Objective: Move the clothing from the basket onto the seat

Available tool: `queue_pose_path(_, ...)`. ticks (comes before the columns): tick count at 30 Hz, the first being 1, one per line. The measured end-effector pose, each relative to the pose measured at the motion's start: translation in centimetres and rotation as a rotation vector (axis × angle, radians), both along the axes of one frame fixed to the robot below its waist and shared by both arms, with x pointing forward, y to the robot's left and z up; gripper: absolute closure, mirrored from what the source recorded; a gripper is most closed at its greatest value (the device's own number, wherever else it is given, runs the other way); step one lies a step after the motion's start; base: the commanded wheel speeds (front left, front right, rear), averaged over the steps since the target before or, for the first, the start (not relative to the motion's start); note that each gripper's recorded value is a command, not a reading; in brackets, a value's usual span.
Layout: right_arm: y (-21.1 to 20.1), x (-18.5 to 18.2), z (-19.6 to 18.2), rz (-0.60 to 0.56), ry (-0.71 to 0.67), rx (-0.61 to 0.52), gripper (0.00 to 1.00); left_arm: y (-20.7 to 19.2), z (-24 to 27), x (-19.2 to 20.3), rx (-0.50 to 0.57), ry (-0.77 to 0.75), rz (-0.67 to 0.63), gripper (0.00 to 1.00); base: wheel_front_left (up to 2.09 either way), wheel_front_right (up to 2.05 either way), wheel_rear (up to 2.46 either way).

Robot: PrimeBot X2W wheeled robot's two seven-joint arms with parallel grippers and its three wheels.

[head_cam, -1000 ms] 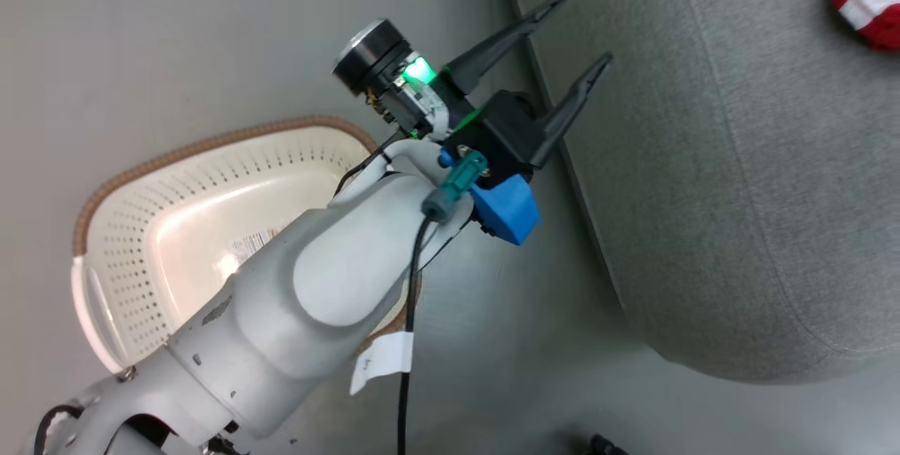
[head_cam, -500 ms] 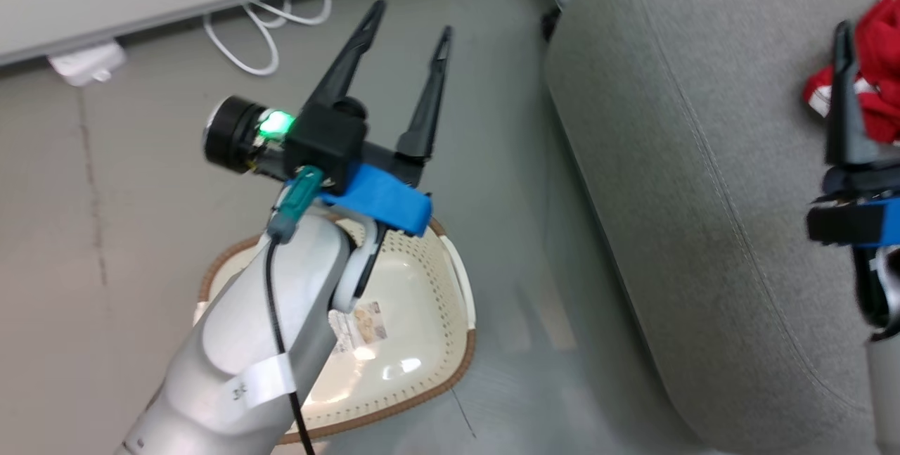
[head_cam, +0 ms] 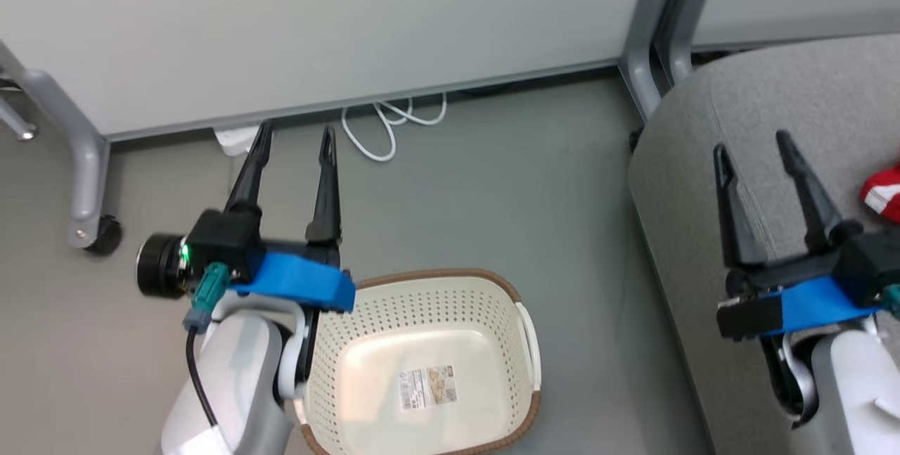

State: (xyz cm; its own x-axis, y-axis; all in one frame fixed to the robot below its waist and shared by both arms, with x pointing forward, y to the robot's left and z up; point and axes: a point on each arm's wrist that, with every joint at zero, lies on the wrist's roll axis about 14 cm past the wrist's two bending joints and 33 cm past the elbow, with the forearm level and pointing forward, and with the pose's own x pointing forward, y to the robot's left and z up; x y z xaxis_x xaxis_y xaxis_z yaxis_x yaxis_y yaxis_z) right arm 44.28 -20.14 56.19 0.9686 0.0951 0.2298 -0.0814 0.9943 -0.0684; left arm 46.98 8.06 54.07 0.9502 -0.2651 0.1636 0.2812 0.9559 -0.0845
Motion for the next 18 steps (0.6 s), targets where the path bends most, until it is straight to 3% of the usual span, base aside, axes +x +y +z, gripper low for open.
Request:
queue_pose_path(9, 1.3, -2.9, -1.9, 0.009, 0.057, 0.066, 0.00, 4.6, -0.9, -4.3, -0.006, 0.027, 0.118, 0.00, 0.00, 0.00, 0.00)
queue_pose_path(18, 1.5, -5.0, -3.4, -0.002, 0.100, 0.106, 0.00, 6.7, -2.0, -7.1, -0.011, 0.055, 0.169, 0.00, 0.00, 0.00, 0.00)
